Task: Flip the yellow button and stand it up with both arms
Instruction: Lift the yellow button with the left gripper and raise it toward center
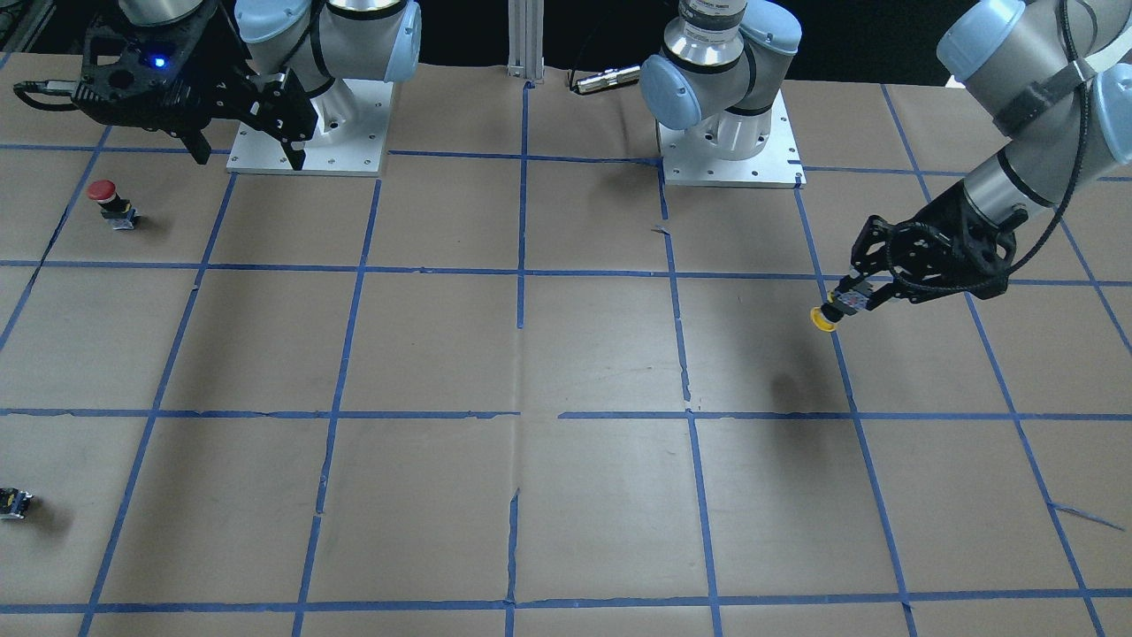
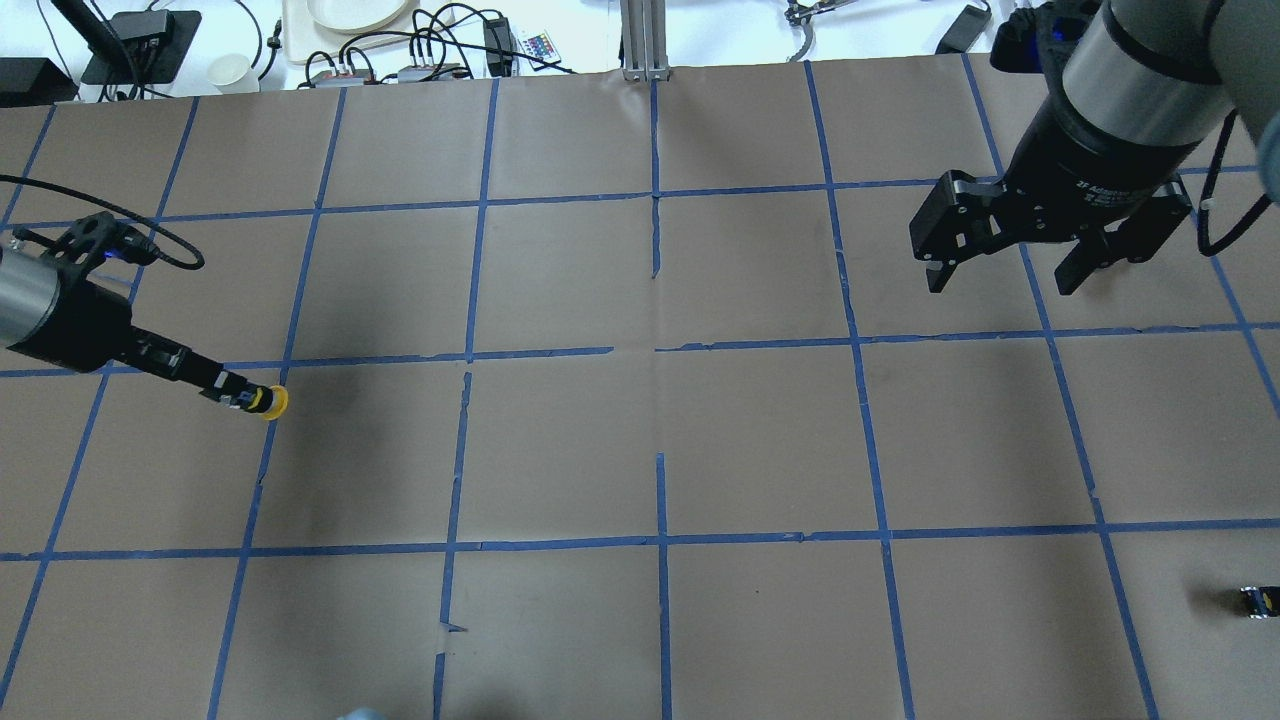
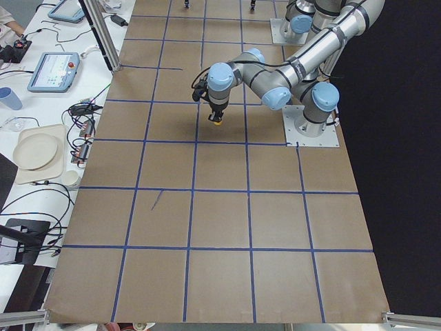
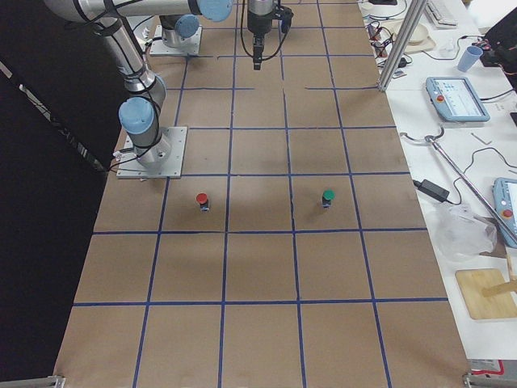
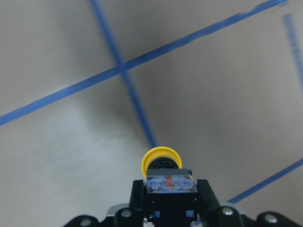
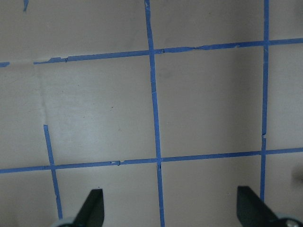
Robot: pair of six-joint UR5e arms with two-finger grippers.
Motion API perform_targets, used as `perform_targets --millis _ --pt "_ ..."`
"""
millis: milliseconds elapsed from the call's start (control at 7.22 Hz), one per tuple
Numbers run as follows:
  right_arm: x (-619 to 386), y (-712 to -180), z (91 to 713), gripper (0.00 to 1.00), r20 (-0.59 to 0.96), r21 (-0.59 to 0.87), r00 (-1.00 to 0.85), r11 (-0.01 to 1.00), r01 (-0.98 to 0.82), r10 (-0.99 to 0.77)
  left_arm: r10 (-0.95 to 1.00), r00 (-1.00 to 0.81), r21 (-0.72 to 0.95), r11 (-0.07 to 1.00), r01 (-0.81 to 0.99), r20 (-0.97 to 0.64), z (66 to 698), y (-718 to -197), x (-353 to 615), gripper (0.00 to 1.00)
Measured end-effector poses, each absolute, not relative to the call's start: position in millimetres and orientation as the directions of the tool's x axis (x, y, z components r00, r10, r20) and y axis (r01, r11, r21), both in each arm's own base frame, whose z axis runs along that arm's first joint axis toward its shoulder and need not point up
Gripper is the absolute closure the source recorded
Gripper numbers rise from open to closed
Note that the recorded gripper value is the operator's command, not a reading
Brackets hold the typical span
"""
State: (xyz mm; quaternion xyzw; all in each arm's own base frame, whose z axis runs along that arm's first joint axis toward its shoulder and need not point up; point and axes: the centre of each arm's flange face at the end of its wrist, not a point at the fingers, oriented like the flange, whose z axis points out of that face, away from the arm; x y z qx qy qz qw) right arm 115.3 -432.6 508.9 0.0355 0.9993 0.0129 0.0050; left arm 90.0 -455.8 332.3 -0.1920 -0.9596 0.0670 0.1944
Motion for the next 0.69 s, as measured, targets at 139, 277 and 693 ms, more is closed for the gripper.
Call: perform_targets --millis 139,277,693 --pt "112.1 -431.8 509.4 0.00 -0.010 0.038 -0.995 0.994 0.101 0.101 0.378 -0.808 -0.277 0.920 0.276 0.452 346.4 -463.1 49.2 0.97" --pt "106.7 -431.9 509.7 0.00 -0.032 0.059 -0.989 0.988 0.140 0.142 0.327 -0.758 -0.308 0.935 0.174 0.565 360.0 -469.8 8.1 0.98" --pt "80.3 -437.6 506.7 0.00 -0.295 0.226 -0.869 0.913 0.341 0.397 0.189 -0.483 -0.264 0.960 -0.092 0.855 405.9 -468.4 -80.9 0.98"
